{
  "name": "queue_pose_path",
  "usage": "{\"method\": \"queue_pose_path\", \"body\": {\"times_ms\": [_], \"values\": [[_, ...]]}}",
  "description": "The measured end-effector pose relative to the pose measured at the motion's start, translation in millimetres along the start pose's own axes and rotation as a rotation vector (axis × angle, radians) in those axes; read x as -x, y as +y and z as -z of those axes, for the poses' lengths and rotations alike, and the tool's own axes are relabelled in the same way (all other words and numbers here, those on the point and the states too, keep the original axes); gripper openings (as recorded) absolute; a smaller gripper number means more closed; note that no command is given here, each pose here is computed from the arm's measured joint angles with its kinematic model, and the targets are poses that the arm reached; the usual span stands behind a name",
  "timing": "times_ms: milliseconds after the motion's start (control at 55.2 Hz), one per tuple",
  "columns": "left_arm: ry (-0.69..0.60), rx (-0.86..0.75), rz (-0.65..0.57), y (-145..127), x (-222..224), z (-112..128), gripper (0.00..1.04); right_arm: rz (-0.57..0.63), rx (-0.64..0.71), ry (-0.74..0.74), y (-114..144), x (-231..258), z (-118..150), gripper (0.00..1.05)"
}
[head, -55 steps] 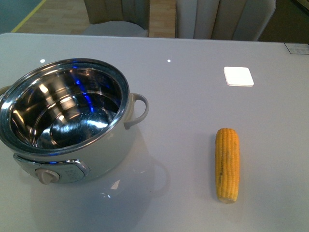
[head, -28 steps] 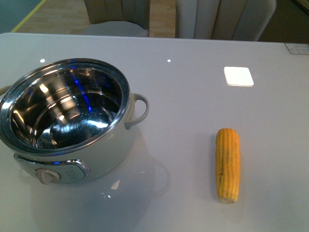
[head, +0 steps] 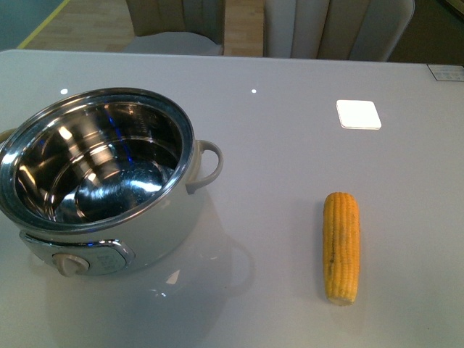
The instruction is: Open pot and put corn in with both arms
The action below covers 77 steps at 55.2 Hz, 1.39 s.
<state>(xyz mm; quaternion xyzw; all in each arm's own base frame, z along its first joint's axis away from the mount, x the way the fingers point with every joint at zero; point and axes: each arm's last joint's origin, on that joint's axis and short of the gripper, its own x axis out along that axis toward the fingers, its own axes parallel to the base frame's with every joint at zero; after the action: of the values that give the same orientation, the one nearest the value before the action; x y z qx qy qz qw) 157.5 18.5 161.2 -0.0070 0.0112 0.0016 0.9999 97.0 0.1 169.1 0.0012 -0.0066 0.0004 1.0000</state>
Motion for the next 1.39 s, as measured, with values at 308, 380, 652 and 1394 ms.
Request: {"method": "queue_pose_path", "body": {"times_ms": [308, 380, 652, 1394], "values": [[-0.014, -0.003, 0.002, -17, 18, -3, 0.03, 0.0, 0.0, 0.0, 0, 0, 0, 0.96], [-0.021, -0.004, 0.001, -18, 21, -5, 0.03, 0.0, 0.0, 0.0, 0, 0, 0, 0.96], [-0.031, -0.004, 0.001, -18, 33, -8, 0.03, 0.0, 0.0, 0.0, 0, 0, 0, 0.96], [-0.035, -0.004, 0.001, -18, 51, -7, 0.03, 0.0, 0.0, 0.0, 0, 0, 0, 0.96]]}}
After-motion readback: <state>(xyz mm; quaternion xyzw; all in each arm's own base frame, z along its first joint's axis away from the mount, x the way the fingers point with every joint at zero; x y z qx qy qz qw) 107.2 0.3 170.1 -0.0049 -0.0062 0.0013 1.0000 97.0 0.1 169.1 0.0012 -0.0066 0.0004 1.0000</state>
